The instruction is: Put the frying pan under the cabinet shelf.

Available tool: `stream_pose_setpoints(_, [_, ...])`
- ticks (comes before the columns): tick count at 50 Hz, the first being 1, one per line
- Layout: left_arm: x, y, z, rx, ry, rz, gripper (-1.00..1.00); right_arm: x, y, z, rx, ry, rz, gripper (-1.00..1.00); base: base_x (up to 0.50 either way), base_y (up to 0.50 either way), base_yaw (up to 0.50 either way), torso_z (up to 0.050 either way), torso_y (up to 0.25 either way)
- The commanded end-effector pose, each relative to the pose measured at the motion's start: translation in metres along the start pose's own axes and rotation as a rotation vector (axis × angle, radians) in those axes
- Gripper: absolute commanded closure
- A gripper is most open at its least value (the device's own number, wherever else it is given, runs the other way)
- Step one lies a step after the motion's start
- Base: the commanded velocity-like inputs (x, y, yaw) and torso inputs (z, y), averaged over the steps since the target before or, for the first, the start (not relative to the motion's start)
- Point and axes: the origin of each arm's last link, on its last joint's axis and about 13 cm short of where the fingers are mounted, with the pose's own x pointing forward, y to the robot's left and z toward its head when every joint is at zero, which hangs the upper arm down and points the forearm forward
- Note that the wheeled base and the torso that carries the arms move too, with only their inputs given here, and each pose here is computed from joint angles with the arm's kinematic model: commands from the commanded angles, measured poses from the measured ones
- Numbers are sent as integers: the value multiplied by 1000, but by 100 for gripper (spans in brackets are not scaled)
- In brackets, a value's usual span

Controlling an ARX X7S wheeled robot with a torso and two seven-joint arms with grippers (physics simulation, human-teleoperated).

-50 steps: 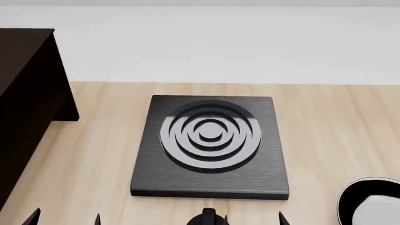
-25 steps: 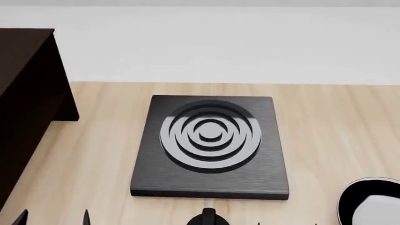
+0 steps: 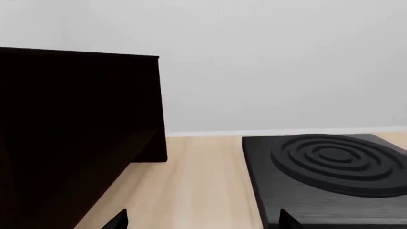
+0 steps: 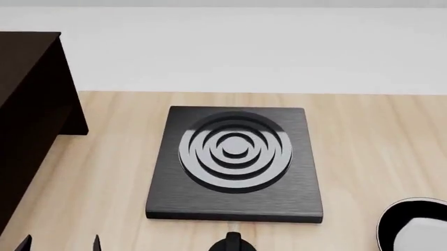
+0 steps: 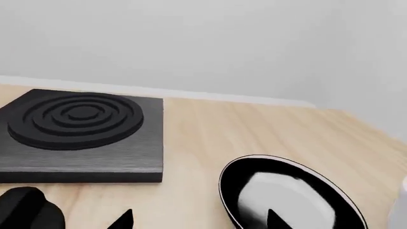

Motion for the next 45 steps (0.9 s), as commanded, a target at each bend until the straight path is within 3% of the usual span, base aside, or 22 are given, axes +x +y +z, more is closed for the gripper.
stream_pose_setpoints(1, [-1,-1,0,7,-2,-10,-100,-18,-15,5,-32,42,-54,-100,0,0,0,0,0])
stream_pose_setpoints(7, [-1,-1,-1,14,5,-10,-100,-23,-23,-5,16,84,-107,-100,0,0,0,0,0])
stream_pose_setpoints(16, [-1,-1,-1,21,4,-6,-100,-30,-34,-14,-11,108,-164,-100,0,0,0,0,0])
stream_pose_setpoints(45, [-1,-1,-1,33,0,-4,-100,-38,-57,-9,1,179,-205,-100,0,0,0,0,0])
